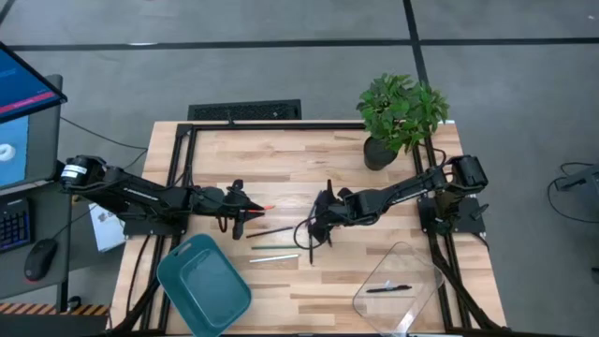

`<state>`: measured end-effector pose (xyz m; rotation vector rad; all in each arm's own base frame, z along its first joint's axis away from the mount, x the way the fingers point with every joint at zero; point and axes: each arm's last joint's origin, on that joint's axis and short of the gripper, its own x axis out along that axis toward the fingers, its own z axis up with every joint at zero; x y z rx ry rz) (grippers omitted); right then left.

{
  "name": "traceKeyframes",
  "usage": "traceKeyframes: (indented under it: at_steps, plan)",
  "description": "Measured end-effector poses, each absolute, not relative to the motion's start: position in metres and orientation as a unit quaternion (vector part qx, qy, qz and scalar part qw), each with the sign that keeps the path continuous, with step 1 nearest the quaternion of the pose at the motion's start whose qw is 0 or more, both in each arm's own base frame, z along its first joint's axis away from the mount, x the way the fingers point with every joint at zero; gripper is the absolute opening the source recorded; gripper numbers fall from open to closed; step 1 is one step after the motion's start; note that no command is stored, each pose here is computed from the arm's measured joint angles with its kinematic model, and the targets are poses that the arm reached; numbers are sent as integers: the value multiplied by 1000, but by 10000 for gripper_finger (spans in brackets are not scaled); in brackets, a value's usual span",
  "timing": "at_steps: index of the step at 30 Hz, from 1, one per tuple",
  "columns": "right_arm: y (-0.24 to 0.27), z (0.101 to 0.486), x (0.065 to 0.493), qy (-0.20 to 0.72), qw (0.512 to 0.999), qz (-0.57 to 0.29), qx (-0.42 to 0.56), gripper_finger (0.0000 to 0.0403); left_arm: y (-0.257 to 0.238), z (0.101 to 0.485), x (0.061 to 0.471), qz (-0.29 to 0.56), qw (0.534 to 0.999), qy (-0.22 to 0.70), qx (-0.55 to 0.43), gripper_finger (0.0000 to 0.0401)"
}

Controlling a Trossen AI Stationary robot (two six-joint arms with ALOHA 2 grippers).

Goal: Sort pens & pencils
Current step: Put the right black pen in the transparent bin

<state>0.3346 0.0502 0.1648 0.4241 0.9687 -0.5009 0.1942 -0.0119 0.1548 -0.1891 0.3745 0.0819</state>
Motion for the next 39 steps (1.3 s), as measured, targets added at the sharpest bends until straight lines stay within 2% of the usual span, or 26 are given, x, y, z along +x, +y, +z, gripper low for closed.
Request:
traceKeyframes:
  at_steps: [7,13,27,39]
  plan:
    - [60,162,334,444,817,-273,246,169,-12,155,194,41,977,186,-93,71]
    - [74,157,332,410,823,-316,234,167,-12,154,194,41,977,187,-93,71]
    - [96,124,334,402,817,-346,227,164,-12,155,194,38,977,185,-95,71]
    - [102,124,328,395,813,-362,227,164,-12,155,194,38,977,186,-101,71]
